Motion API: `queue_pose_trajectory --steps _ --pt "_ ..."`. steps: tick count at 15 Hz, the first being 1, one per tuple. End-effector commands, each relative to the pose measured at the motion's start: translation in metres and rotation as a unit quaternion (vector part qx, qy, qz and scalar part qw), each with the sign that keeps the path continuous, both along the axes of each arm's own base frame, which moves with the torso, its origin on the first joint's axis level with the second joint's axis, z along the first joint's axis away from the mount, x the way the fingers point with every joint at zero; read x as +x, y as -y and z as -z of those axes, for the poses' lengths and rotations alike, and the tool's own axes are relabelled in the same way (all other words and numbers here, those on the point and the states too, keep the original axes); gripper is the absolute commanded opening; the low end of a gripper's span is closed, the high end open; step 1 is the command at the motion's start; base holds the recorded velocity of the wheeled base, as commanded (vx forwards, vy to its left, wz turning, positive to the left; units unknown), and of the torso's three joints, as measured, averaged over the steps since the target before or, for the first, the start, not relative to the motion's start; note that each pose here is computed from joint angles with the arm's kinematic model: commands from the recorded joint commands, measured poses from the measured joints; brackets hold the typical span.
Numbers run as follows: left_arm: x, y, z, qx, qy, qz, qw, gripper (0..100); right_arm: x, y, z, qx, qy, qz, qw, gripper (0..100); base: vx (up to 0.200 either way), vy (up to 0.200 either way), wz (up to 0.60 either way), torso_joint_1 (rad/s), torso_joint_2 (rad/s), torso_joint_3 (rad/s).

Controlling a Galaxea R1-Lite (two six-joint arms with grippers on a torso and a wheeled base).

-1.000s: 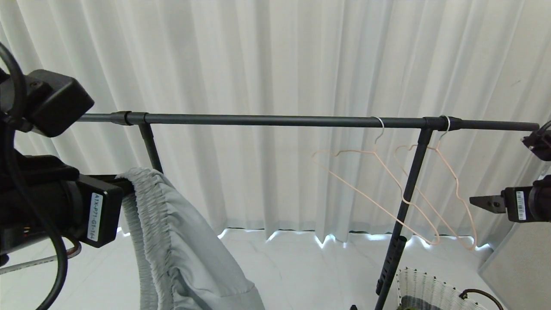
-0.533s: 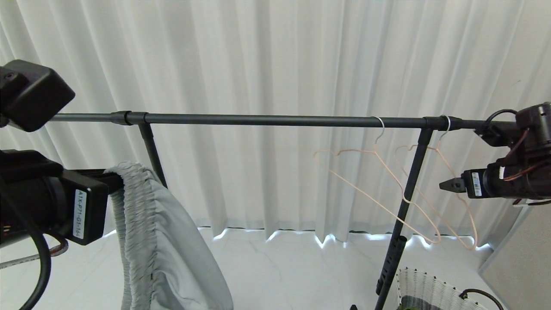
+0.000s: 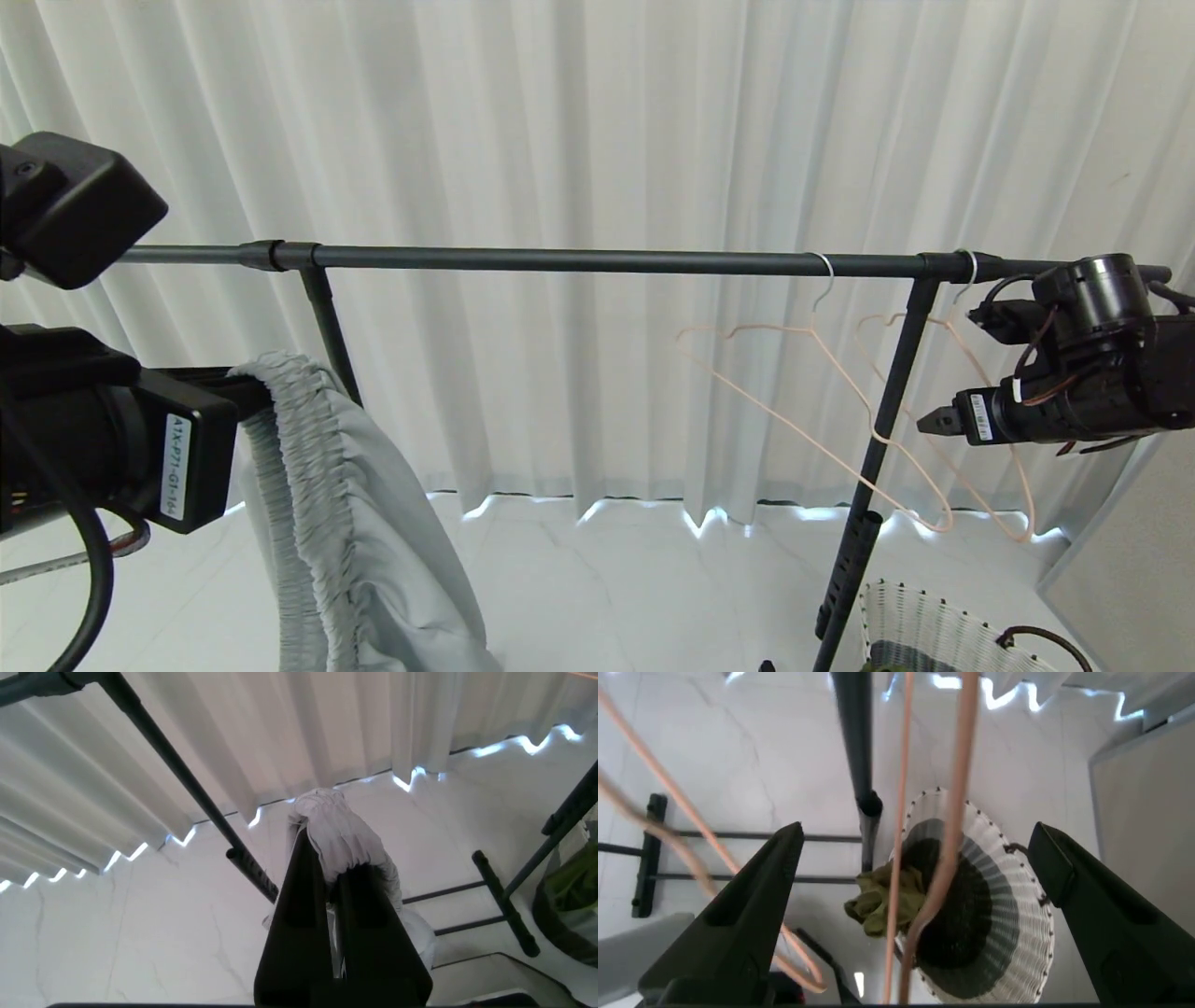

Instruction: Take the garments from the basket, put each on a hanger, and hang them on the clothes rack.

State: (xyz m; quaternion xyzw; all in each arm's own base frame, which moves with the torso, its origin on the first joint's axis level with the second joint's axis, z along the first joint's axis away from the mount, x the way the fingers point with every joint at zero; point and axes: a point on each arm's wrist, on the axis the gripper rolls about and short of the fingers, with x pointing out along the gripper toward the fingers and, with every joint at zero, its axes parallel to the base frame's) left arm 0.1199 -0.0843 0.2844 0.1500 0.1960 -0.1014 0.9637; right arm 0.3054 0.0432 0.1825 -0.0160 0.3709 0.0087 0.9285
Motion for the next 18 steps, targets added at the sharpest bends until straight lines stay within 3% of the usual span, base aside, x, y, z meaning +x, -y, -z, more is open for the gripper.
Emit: queue_pose_trajectory --steps 1,7,8,18 --pt "-0.0001 -0.0001 -0.0003 -0.001 0.001 0.0 1.0 0 0.0027 0.0003 0.0027 -0.001 -0.004 0.001 1.0 100 0.0 0.0 0.0 0.0 0.0 0.0" --pt "-0.0014 -0.0011 -0.0004 -0.002 0.002 0.0 1.0 0 0.0082 -0.0004 -0.001 0.0 0.005 0.002 1.0 100 0.0 0.0 0.0 0.0 0.0 0.0" --pt "-0.0015 -0.0012 0.0002 -0.001 0.001 0.0 1.0 0 0.0079 -0.0004 -0.0002 0.0 0.003 0.002 1.0 0 0.0 0.0 0.0 0.0 0.0 0.0" --pt "-0.0017 -0.0014 -0.0002 -0.002 0.002 0.0 1.0 0 0.0068 -0.0001 -0.0036 0.003 0.008 0.007 0.9999 0 0.0 0.0 0.0 0.0 0.0 0.0"
